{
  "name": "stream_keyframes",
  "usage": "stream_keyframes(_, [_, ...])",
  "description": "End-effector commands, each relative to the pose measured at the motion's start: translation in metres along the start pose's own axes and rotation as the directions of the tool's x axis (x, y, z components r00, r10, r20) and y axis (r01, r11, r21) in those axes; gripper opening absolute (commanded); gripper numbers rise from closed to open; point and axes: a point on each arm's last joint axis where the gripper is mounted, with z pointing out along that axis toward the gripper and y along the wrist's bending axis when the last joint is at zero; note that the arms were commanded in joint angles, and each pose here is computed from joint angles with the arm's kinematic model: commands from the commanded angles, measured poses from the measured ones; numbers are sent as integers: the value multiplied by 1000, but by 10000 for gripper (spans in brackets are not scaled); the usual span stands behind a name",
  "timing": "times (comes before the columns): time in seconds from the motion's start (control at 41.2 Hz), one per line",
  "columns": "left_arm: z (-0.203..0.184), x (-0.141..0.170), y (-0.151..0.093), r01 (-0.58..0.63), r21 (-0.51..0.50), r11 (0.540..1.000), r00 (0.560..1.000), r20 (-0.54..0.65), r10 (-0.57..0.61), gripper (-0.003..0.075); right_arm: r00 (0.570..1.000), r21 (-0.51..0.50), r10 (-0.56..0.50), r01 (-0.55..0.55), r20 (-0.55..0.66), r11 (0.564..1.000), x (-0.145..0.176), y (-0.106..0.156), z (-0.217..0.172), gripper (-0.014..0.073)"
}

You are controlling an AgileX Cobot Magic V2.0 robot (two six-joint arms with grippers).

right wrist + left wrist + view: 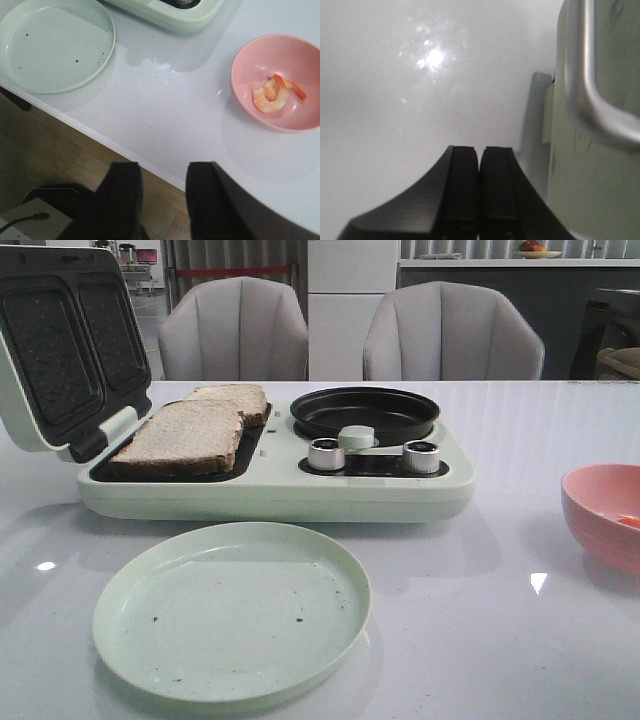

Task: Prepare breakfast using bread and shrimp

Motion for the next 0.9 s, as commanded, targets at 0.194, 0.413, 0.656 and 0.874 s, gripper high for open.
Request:
stream_keyframes(0.194, [5,-44,-16,20,110,994,992,120,-33,99,996,11,-8,7,83,1000,-11,-1,-6,349])
stream_keyframes(0.413, [5,-39,-42,-81,168,982,995,65,71,99,997,11,-8,7,82,1000,-11,-1,-6,324])
stream_keyframes(0.656, [-15,-34,-66,-153,226,962,988,58,144,99,997,11,-8,7,82,1000,-11,-1,-6,324])
stream_keyframes(0.874, [-51,-18,-103,-280,260,924,957,146,249,99,997,11,-8,7,82,1000,-11,-1,-6,324])
